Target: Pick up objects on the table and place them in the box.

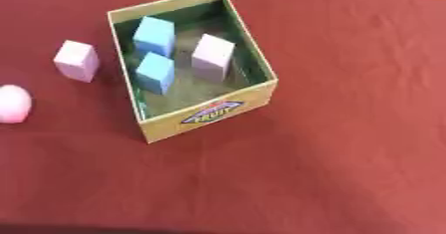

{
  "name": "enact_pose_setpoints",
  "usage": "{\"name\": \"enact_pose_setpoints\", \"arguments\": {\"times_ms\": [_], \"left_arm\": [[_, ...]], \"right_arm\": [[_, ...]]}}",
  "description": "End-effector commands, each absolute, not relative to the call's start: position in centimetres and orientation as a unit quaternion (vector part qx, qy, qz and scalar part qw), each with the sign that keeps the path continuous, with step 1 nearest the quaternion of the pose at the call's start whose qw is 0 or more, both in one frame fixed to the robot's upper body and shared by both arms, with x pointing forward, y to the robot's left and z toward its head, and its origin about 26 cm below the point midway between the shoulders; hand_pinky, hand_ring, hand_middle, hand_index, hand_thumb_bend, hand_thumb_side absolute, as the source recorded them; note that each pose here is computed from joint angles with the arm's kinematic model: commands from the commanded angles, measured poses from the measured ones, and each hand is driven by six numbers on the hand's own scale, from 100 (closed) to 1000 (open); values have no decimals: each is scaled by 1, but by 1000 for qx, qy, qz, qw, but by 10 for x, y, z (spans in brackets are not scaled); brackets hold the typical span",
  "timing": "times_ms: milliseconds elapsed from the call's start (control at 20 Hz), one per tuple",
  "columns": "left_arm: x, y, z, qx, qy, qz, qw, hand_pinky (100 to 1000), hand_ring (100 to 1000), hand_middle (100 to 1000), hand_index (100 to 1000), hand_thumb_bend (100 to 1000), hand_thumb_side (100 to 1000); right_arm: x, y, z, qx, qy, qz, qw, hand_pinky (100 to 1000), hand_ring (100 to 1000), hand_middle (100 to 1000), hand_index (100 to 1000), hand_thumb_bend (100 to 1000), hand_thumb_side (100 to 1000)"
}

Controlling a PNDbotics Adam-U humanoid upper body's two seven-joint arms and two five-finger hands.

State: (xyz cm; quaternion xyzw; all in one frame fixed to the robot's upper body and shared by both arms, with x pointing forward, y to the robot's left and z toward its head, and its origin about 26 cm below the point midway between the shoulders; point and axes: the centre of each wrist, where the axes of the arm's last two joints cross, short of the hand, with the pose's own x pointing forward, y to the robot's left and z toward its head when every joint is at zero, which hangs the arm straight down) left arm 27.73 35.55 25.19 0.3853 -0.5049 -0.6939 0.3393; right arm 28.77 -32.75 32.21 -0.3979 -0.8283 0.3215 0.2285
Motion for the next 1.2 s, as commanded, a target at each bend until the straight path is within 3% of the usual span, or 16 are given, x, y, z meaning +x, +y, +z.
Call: {"name": "enact_pose_setpoints", "arguments": {"times_ms": [50,400,800,1200], "left_arm": [[279,360,261,424,-482,-686,341,868,849,788,885,570,234],[289,375,247,431,-462,-673,385,859,841,780,874,550,259],[307,381,240,413,-485,-647,419,850,822,755,856,420,283],[321,378,236,364,-501,-652,438,851,818,753,868,405,305]], "right_arm": [[283,-329,330,-409,-828,315,217,833,788,696,857,100,448],[284,-329,326,-408,-830,305,230,833,783,691,855,100,465],[285,-328,322,-402,-831,301,240,833,780,686,854,100,481],[286,-326,320,-394,-834,297,248,832,775,679,852,100,505]]}}
